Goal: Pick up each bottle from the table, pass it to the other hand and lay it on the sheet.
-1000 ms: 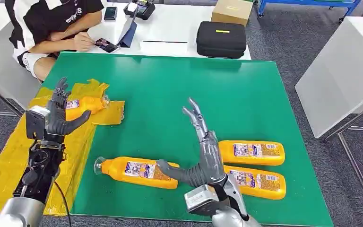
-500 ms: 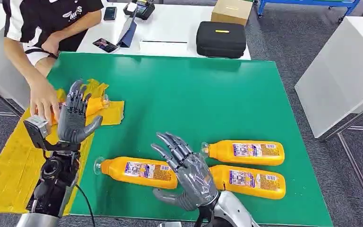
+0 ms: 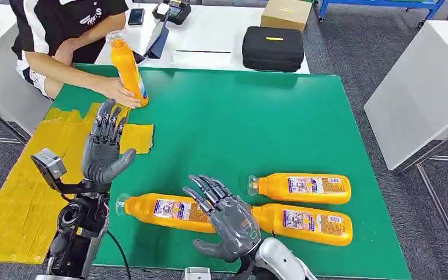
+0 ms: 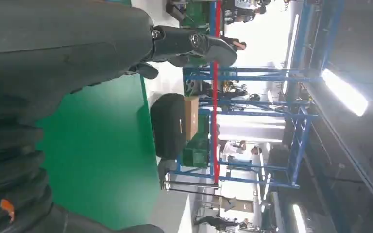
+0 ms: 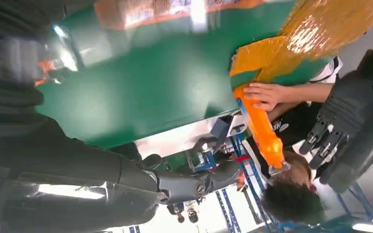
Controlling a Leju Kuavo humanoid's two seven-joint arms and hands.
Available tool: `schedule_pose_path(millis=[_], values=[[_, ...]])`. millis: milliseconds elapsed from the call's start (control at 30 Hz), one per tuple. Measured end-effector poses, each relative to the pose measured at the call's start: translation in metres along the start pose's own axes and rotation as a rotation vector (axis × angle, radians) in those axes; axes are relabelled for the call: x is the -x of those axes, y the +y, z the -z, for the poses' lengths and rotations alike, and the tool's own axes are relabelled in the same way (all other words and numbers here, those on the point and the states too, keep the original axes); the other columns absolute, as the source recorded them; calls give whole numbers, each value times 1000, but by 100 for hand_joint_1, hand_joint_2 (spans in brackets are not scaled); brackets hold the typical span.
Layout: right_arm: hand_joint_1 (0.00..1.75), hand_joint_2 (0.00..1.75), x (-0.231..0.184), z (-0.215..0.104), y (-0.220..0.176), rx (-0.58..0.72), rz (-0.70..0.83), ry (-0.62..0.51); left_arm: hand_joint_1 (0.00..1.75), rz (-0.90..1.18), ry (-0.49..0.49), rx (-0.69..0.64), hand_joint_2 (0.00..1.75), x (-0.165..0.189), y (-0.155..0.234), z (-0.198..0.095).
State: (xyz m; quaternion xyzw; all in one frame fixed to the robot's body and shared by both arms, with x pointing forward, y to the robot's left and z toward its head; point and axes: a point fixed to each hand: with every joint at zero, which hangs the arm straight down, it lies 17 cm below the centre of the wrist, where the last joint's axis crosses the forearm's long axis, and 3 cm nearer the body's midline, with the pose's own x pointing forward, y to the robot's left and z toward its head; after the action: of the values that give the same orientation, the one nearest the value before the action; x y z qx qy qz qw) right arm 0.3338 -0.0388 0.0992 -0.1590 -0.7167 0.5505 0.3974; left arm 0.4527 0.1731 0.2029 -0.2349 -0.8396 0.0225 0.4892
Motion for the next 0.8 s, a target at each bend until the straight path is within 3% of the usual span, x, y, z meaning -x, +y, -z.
schedule_pose_path(millis=[300, 800], values=[[0, 175, 6, 2, 9, -31, -18, 21, 0, -1, 6, 5, 175, 1, -3, 1], [0, 175, 19, 48, 52, -169, -81, 42, 0, -30, 0, 14, 175, 2, -16, 3]])
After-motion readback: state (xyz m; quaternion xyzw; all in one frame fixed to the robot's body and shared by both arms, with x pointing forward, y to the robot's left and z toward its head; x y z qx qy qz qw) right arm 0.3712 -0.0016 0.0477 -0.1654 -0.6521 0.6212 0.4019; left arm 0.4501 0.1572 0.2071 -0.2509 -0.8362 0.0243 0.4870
